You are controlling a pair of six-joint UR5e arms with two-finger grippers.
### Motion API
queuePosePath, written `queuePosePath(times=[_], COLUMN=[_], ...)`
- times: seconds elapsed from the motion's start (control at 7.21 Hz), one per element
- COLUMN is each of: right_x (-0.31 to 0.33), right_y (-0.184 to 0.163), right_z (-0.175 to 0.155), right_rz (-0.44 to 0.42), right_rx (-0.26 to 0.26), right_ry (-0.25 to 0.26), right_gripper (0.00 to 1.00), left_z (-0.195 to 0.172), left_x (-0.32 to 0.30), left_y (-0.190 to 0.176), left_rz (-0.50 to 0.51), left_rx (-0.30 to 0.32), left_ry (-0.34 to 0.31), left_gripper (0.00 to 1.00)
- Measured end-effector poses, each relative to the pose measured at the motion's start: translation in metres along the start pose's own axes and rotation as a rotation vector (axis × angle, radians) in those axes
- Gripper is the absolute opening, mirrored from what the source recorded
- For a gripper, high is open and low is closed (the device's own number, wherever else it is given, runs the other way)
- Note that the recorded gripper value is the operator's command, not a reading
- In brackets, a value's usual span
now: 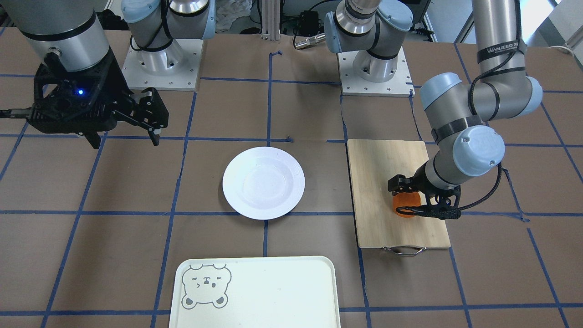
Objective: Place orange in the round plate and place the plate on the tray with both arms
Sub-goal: 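Lower the left gripper onto the orange on the cutting board and grasp it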
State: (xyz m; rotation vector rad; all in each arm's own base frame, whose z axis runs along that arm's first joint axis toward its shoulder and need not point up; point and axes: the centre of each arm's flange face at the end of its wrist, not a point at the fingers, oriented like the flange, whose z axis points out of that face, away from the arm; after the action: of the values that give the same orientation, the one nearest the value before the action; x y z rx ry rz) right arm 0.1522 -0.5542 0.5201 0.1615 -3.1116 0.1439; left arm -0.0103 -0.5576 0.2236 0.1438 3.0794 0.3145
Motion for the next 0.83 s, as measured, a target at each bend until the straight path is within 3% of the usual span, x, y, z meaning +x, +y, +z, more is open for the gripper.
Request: queuePosePath(times=[0.14,0.42,0.83], right_x=[0.001,0.005,0.008], right_y=[0.0,-0.001,-0.001], right_z=[0.0,0.001,0.001], right_rz=[0.002,0.006,0.011], right_rx=[-0.001,-0.002,-0.004], right_ry=[0.003,0.011,0.012], right_gripper=[1.0,1.0,1.0], left_z=[0.012,0.018,-0.01], left_x=[0.0,-0.002,0.013], left_y=[-0.004,-0.01,-0.02], left_rz=[0.002,0.036,-0.019], left_rx=[-0.016,-0.023,0.0], left_ry=[0.004,0.007,0.049], left_gripper=[0.59,0.0,0.0])
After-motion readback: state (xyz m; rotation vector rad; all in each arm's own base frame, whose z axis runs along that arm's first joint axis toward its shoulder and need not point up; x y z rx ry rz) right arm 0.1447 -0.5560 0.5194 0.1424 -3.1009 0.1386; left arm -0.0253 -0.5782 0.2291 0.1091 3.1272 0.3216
